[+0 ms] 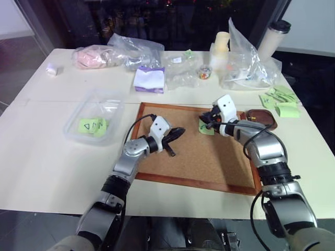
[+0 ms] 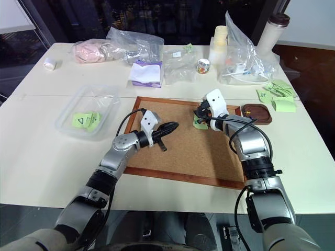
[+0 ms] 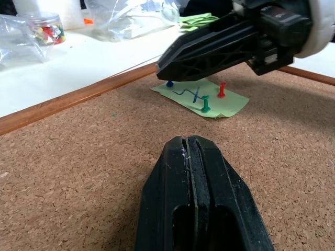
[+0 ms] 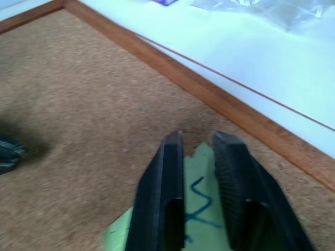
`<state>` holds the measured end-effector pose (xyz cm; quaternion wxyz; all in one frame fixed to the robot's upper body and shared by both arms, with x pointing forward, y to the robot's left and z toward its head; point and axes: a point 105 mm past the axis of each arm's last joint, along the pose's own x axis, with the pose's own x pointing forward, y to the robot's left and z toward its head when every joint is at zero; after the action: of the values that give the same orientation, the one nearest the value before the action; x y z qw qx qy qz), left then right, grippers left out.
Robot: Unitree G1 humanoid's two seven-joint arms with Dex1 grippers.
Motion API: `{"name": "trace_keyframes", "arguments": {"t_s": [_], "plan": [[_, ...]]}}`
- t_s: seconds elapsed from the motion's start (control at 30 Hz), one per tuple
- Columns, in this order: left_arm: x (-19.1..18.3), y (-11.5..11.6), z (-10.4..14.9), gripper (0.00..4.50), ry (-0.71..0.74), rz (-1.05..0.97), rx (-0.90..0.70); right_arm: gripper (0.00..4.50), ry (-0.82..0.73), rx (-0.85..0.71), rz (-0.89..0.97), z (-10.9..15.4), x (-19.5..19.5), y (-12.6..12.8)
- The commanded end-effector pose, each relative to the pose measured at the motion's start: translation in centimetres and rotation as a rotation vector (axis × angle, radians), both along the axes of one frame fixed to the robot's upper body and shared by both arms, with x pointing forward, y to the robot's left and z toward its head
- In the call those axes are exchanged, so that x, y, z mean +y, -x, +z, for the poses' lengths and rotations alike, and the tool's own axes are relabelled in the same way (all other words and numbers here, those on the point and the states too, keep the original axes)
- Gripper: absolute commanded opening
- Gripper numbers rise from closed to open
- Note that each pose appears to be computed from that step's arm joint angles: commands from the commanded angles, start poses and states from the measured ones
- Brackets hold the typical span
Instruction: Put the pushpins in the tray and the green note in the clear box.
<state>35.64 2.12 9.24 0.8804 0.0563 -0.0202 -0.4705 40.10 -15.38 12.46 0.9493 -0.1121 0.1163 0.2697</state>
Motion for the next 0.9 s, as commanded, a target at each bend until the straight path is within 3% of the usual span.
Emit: {"name": "trace_keyframes", "arguments": {"t_s": [0.03, 0.33, 0.47, 0.9], "plan": [[1.1, 0.2, -1.6, 0.0, -0.031, 0.032, 0.051, 1.12, 0.001, -0.056, -0.008, 1.1, -0.2, -0.5], [0.9, 0.7, -1.4, 0.0, -0.044, 0.018, 0.042, 1.12, 0.002, -0.026, -0.024, -0.1, -0.8, -0.8], [1.1, 0.6, -1.6, 0.0, -0.046, 0.028, 0.048, 0.11, 0.008, -0.021, -0.029, -0.4, -1.2, -0.9], [0.9, 0.9, -4.4, 0.0, -0.124, 0.04, 0.137, 0.11, 0.002, -0.124, -0.017, 3.8, -1.4, 0.2]]}}
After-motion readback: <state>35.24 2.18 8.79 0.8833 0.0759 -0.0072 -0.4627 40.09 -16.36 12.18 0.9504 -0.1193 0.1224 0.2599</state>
